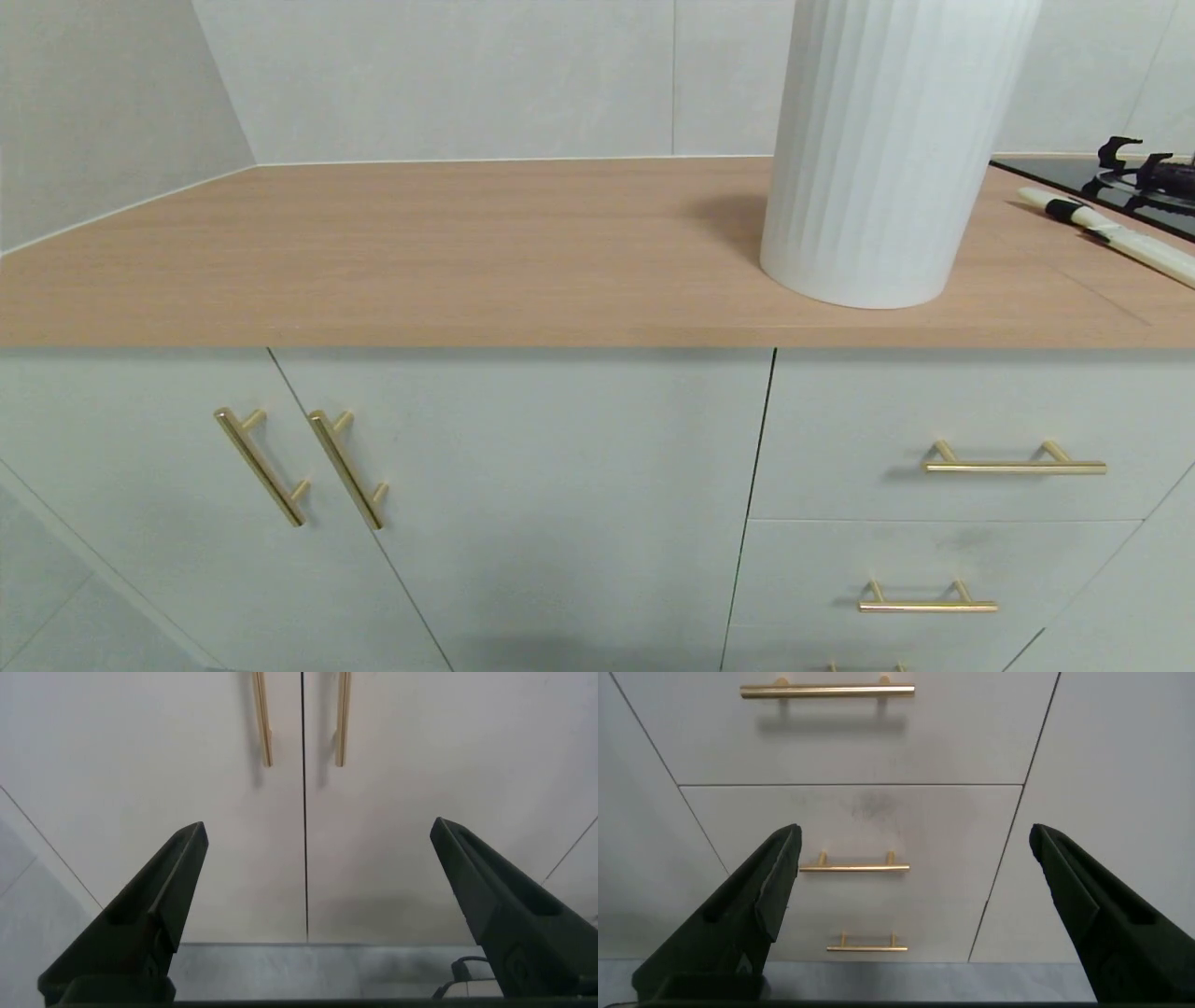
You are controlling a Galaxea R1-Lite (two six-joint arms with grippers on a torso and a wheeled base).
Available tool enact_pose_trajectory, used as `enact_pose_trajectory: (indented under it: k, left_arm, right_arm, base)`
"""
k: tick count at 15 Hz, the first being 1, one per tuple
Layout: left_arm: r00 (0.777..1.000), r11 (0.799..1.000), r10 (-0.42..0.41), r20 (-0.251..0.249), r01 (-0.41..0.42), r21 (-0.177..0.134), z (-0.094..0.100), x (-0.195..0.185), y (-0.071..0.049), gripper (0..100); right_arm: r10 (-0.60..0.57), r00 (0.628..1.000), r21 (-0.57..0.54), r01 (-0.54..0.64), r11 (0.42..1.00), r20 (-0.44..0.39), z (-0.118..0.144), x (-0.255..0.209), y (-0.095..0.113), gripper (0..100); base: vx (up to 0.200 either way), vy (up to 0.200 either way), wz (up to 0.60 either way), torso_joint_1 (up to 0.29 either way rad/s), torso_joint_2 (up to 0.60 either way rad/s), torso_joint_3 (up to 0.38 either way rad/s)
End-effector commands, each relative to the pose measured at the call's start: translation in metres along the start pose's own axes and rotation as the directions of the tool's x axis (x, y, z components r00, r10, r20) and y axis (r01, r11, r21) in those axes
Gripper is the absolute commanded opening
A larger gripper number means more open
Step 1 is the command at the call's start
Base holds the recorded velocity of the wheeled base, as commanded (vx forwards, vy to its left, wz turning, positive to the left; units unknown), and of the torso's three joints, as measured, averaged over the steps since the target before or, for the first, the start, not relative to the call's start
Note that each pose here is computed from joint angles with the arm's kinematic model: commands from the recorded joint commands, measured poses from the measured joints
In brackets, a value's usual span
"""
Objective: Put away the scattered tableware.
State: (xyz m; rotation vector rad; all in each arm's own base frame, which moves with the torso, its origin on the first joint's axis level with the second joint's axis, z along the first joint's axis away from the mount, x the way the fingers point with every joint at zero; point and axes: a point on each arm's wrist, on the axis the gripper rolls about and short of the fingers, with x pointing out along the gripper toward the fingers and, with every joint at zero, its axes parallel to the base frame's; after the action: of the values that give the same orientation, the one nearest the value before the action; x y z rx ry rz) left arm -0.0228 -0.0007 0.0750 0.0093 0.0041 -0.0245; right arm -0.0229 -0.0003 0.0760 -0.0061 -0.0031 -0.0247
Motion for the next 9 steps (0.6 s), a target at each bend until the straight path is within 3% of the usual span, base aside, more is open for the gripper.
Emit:
enact_pose_trajectory:
  k: [1, 9]
  left_arm:
    - [1.0, 1.0, 0.0, 0.0, 0.0, 0.0, 0.0, 0.0, 0.0, 100]
    - [1.0, 1.0, 0.0, 0.0, 0.0, 0.001, 0.0, 0.0, 0.0, 100]
  right_arm:
    - [0.0, 1.0, 0.0, 0.0, 1.0, 0.0, 0.0002, 0.0001, 0.0, 100]
    - [0.0, 1.0, 0.0, 0.0, 1.0, -0.002, 0.0001, 0.0001, 0.0, 100]
  base:
    - [0.0, 0.0, 0.0, 0.0, 0.0, 0.0]
    - [0.0, 0.0, 0.0, 0.0, 0.0, 0.0]
